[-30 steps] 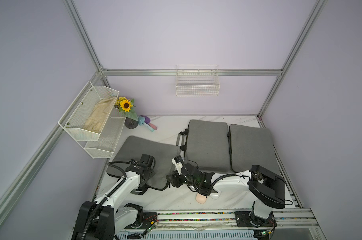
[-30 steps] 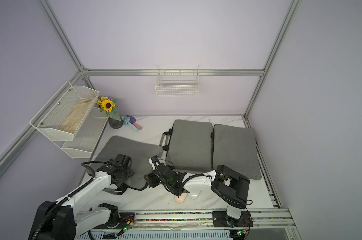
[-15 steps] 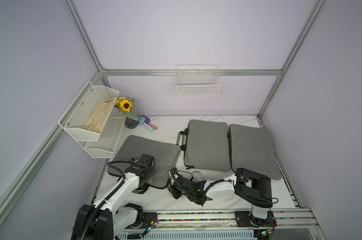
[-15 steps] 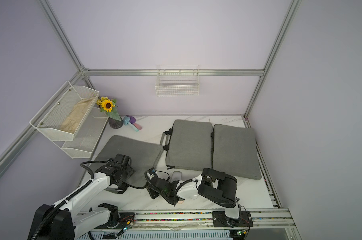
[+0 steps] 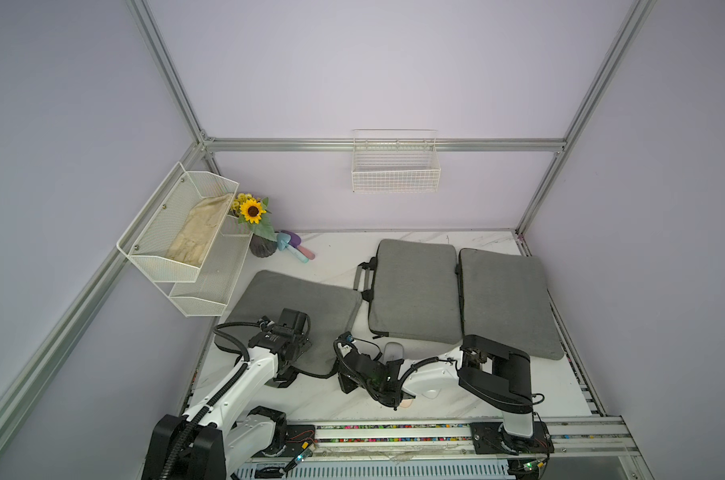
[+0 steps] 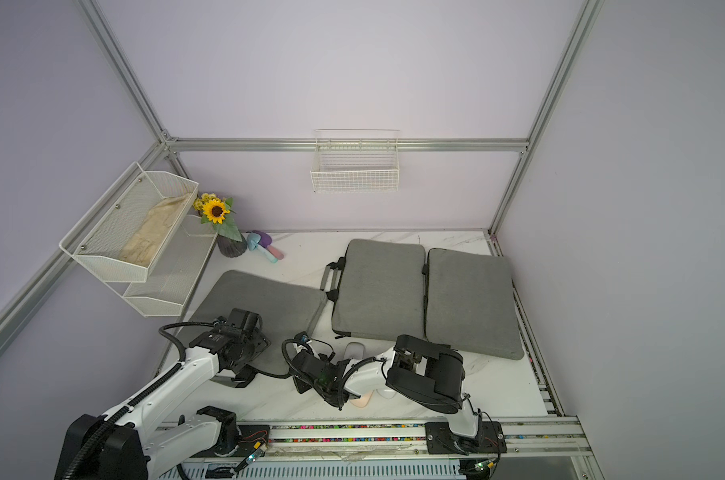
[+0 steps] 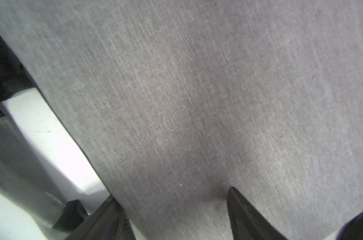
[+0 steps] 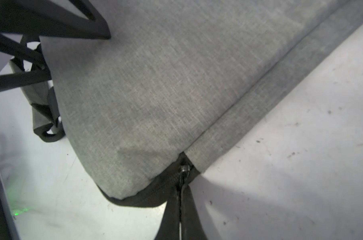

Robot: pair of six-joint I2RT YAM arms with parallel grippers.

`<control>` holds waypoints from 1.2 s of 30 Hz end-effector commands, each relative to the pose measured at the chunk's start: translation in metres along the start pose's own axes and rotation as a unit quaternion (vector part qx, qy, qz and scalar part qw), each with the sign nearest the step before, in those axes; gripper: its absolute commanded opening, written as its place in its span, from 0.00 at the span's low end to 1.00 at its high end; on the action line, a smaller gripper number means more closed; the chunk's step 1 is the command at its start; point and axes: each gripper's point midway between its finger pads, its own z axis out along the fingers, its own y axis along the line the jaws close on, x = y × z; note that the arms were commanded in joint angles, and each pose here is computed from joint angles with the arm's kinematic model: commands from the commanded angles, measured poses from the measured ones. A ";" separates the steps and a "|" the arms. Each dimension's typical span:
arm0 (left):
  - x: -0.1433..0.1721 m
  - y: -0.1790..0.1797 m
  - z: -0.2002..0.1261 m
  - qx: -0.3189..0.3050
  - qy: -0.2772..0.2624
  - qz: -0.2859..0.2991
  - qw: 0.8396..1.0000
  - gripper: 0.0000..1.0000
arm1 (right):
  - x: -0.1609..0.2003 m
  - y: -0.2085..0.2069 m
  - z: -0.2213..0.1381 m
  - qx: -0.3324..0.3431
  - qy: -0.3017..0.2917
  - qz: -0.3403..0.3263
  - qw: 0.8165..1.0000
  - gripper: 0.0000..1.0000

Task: Put the mouse into the laptop bag
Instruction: Unzip the zipper on the zippered laptop bag.

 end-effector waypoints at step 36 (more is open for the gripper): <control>0.046 -0.005 -0.032 0.068 0.048 -0.007 0.996 0.92 | -0.002 -0.003 -0.029 0.036 -0.009 -0.080 0.996 0.38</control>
